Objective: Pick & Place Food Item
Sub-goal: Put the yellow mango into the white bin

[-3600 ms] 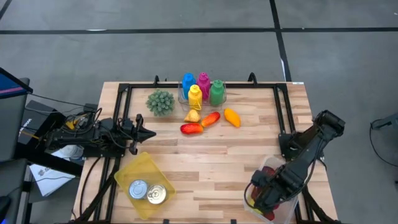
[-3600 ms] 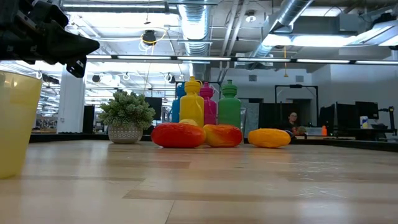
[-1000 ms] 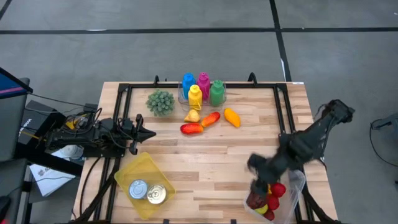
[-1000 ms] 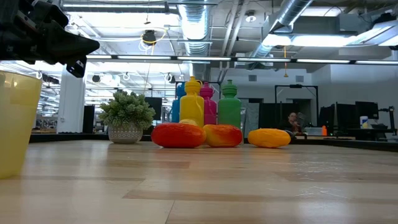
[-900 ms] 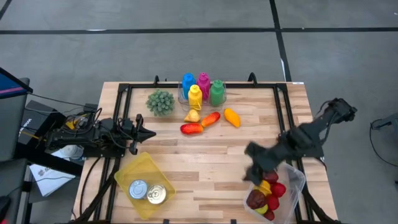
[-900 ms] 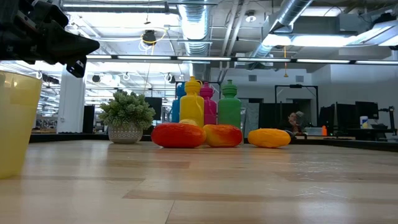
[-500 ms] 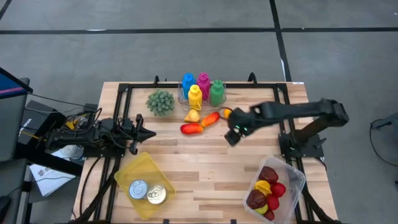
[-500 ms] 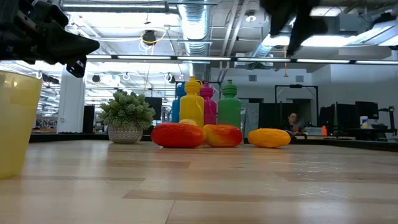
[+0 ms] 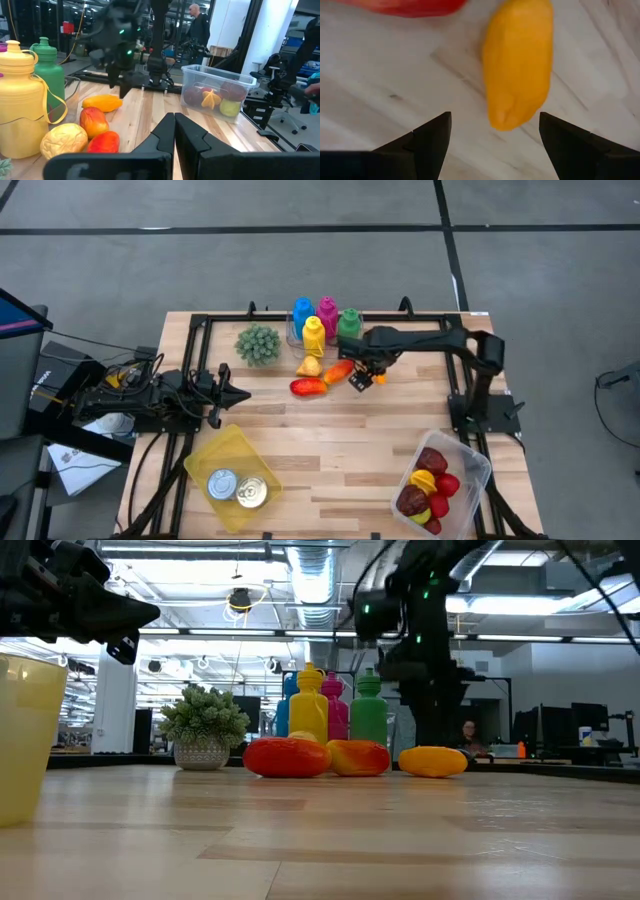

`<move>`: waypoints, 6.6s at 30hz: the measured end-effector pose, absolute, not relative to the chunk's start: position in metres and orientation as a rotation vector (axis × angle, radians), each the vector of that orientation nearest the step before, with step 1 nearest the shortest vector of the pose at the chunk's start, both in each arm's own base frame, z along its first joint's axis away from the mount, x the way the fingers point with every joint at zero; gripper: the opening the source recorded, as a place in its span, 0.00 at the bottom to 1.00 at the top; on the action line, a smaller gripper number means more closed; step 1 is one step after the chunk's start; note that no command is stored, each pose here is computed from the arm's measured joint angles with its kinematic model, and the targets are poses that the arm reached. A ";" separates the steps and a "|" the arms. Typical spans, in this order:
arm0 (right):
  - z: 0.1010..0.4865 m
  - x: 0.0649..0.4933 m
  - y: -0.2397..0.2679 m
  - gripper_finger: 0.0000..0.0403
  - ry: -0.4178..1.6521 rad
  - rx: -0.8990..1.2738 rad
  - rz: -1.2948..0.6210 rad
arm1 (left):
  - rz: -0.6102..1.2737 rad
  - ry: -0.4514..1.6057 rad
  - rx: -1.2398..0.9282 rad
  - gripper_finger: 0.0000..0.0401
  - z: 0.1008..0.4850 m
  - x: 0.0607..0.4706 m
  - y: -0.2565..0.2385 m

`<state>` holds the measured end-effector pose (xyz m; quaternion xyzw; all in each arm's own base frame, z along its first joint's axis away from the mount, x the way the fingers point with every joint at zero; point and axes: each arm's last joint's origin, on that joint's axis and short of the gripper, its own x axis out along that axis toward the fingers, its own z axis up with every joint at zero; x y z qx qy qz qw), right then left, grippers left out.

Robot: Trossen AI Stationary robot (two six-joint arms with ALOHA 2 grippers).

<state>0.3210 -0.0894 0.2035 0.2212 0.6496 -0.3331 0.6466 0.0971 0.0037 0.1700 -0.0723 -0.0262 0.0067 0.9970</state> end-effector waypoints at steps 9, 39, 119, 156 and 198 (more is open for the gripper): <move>0.194 0.320 -0.123 0.72 1.440 0.528 -0.779 | 0.014 -0.052 -0.144 0.00 0.170 0.097 0.004; 0.155 0.315 -0.078 0.56 1.509 0.541 -0.652 | 0.014 -0.052 -0.144 0.00 0.170 0.097 0.004; 0.318 0.162 0.182 0.52 1.439 0.834 0.000 | 0.014 -0.052 -0.144 0.00 0.170 0.097 0.004; 0.282 0.169 0.246 0.54 1.790 -0.387 0.401 | 0.014 -0.048 -0.145 0.00 0.169 0.097 0.004; 0.267 0.152 0.276 0.62 1.604 -0.406 0.491 | 0.013 -0.052 -0.145 0.00 0.170 0.097 0.004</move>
